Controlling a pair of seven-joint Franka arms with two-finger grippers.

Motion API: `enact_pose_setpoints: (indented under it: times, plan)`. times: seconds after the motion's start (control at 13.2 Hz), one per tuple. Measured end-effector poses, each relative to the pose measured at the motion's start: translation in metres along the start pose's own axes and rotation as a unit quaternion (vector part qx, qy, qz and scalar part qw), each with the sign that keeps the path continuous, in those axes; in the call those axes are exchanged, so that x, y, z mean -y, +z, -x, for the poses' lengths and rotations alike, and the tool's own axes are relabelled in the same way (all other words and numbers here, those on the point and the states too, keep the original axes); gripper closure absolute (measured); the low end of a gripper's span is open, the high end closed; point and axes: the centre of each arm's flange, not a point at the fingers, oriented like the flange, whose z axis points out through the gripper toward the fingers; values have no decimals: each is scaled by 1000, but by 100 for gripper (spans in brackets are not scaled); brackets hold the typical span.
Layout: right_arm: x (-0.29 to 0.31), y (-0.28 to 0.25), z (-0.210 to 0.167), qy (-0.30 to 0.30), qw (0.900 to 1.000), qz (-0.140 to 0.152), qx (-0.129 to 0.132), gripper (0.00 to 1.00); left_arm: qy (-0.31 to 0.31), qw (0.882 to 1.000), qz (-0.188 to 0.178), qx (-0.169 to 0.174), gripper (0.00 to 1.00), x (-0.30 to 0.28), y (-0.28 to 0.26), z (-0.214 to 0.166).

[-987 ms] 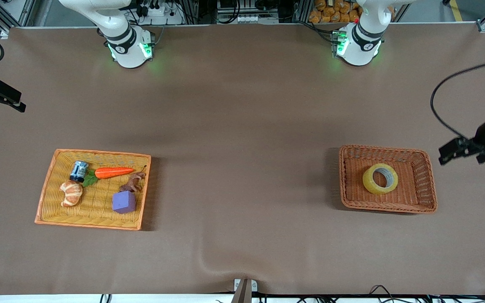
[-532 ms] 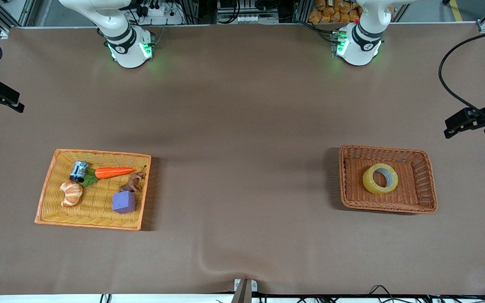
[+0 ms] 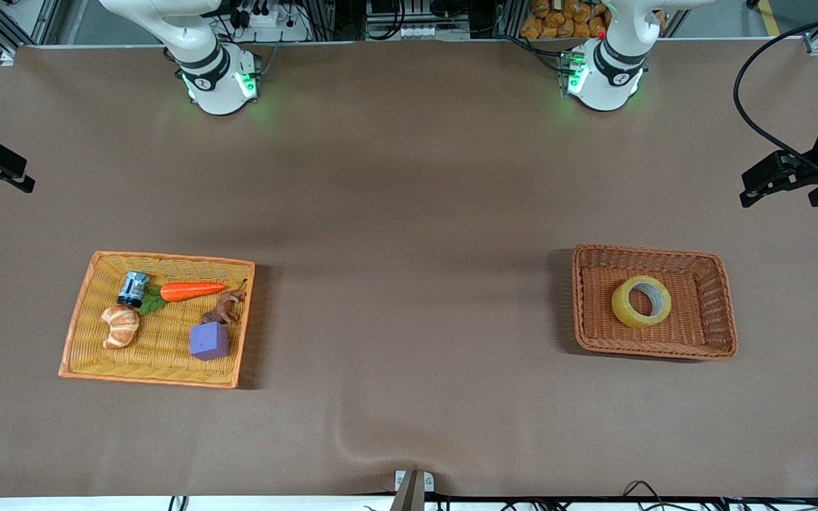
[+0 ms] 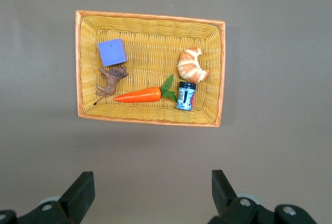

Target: Transfer tape with both arms

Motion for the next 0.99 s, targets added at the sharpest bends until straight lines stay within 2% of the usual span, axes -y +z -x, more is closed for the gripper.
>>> enact_pose_setpoints:
  times: [0.38, 0.99]
  plan:
    - [0, 1, -2, 1, 1000, 0, 1, 0, 19, 1000, 2, 16, 0, -23, 4, 4]
    - [-10, 8, -5, 9, 1000, 1, 7, 0, 18, 1000, 1, 23, 0, -21, 4, 6]
